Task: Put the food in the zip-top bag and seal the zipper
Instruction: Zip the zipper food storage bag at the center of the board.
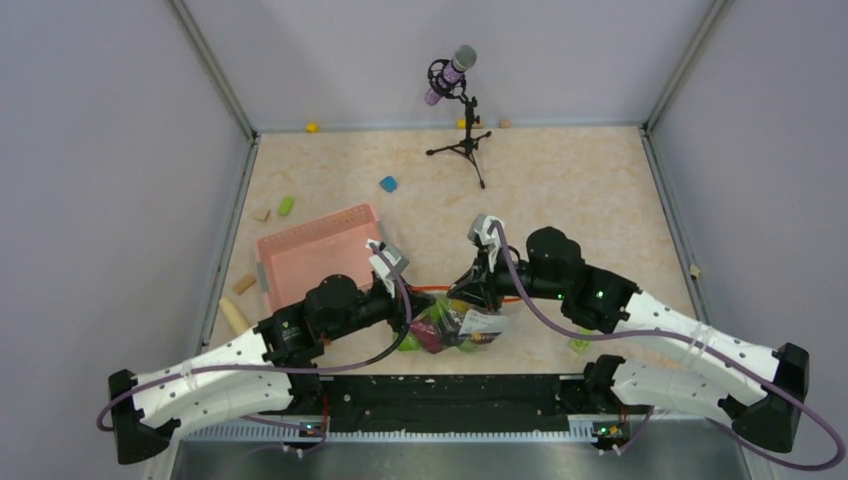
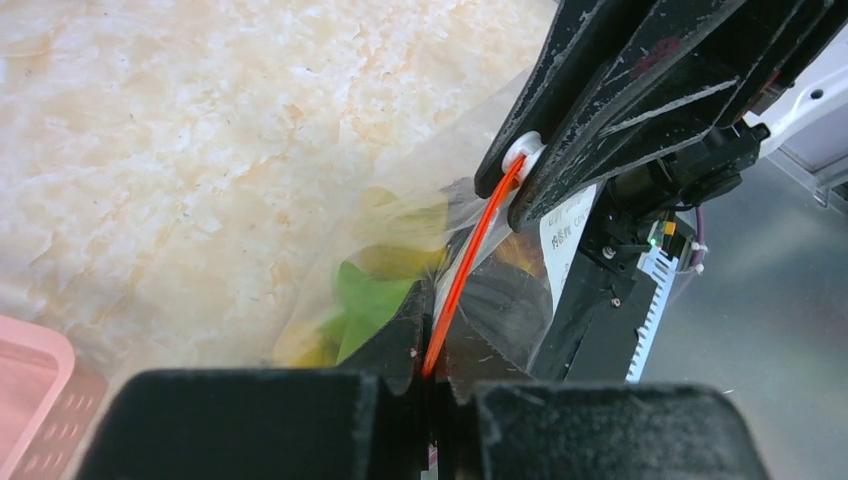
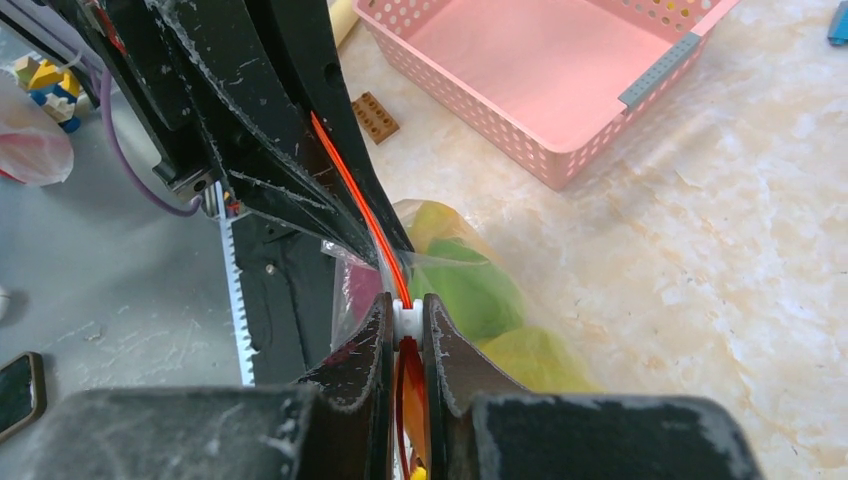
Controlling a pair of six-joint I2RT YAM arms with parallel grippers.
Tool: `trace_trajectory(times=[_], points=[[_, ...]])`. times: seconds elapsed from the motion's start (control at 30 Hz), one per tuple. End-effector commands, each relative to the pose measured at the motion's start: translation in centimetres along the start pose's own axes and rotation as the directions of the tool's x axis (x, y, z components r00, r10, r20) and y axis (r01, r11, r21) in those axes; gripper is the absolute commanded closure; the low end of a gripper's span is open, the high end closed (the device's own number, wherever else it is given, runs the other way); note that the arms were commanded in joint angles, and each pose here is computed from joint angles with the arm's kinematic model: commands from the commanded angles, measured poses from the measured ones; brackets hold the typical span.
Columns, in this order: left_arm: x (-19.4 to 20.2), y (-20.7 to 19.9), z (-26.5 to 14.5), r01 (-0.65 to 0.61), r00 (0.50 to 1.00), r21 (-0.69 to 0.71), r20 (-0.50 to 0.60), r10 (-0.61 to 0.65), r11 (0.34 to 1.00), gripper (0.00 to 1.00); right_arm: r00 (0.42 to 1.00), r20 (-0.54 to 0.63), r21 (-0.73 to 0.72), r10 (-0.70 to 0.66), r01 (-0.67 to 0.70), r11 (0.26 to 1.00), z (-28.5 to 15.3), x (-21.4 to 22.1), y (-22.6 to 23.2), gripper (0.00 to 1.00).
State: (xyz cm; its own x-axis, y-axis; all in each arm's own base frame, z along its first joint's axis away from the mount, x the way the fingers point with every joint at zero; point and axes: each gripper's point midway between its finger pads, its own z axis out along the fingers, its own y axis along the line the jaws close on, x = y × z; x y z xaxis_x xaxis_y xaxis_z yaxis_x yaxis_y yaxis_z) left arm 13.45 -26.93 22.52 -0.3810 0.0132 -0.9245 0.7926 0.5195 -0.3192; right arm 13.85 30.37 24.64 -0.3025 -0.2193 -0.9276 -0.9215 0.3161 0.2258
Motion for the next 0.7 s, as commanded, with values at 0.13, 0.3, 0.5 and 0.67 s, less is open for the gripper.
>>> trace_trajectory(times=[0.13,0.3,0.5,0.67], points=[[-1.8,2.0,-0.8,0.038,0.995,-0.116,0.097,-0.027,0.993,1.00,1.000,0.022,0.117,-0.002,-0.001,0.993,-2.1,0.1,-1.5,1.00],[-1.9,2.9,-0.9,0.054,0.993,-0.162,0.109,-0.036,0.985,1.00,1.000,0.022,0.132,-0.001,-0.002,0.991,-2.1,0.2,-1.8,1.00],[-1.9,3.8,-1.0,0.074,0.991,-0.218,0.122,-0.049,0.973,1.00,1.000,0.020,0.147,-0.001,-0.002,0.989,-2.1,0.4,-2.1,1.00],[-2.3,5.4,-1.7,0.099,0.988,-0.308,0.146,-0.056,0.946,1.00,1.000,0.021,0.158,-0.003,0.000,0.987,-2.2,0.4,-2.3,1.00]])
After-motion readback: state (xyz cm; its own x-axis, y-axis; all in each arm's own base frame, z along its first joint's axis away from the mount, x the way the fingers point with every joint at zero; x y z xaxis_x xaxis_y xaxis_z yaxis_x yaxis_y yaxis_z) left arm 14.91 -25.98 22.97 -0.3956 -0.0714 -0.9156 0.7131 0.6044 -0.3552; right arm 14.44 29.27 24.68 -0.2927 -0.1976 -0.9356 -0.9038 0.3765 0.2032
